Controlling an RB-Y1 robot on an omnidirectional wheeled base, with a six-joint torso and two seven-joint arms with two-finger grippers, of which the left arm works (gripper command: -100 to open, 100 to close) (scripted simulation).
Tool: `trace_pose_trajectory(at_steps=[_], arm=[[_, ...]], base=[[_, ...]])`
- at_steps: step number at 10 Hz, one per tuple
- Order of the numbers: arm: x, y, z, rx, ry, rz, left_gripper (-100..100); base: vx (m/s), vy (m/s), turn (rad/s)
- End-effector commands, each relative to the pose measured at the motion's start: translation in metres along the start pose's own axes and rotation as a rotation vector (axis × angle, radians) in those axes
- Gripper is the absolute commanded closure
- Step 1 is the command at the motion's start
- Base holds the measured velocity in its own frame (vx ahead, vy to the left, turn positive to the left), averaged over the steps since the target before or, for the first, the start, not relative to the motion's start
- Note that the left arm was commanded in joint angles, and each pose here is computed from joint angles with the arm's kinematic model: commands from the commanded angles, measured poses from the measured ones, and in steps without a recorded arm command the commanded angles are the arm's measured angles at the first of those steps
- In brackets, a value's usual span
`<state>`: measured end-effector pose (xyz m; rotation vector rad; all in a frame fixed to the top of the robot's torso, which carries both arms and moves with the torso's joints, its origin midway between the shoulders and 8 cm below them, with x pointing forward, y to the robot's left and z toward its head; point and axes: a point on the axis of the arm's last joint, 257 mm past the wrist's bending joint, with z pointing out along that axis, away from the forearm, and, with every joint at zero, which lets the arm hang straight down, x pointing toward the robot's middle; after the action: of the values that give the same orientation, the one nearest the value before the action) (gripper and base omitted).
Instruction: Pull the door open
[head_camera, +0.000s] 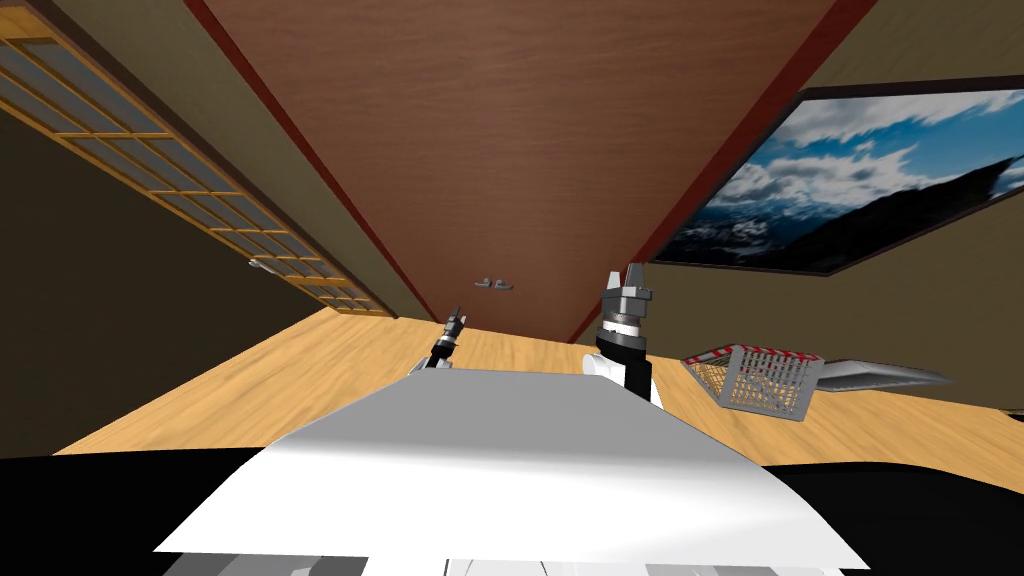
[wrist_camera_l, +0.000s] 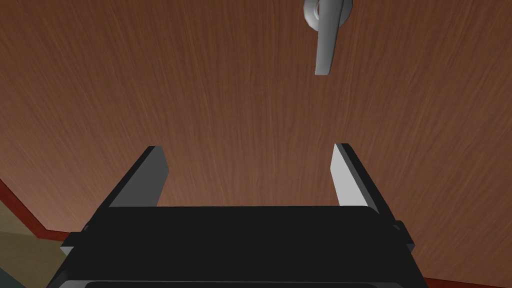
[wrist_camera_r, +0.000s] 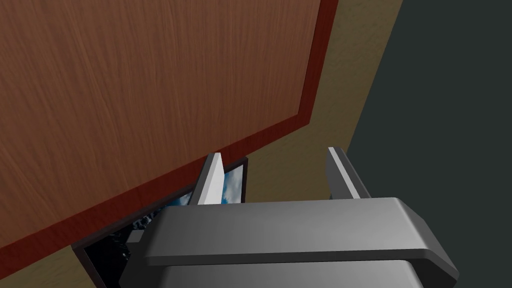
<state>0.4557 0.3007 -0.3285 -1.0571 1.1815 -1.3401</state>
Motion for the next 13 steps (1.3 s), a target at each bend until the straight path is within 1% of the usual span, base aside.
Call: trace_pose_trajectory(at_steps=[1, 5, 10, 13], arm=[[-0.005, 0.007, -0.0024, -0.014, -0.001, -0.002, -100], [-0.015, 0.024, -0.0075, -0.047, -0.004, -0.005, -100], [-0.026, 0.039, -0.0137, -0.081, -0.011, -0.008, -100], [-0.036, 0.05, -0.0192, -0.108, -0.018, -0.008, -100]], base=[[0.108, -0.03, -0.031], [0.091, -0.024, -0.023], [0.097, -0.025, -0.02], [0.133, -0.013, -0.032]])
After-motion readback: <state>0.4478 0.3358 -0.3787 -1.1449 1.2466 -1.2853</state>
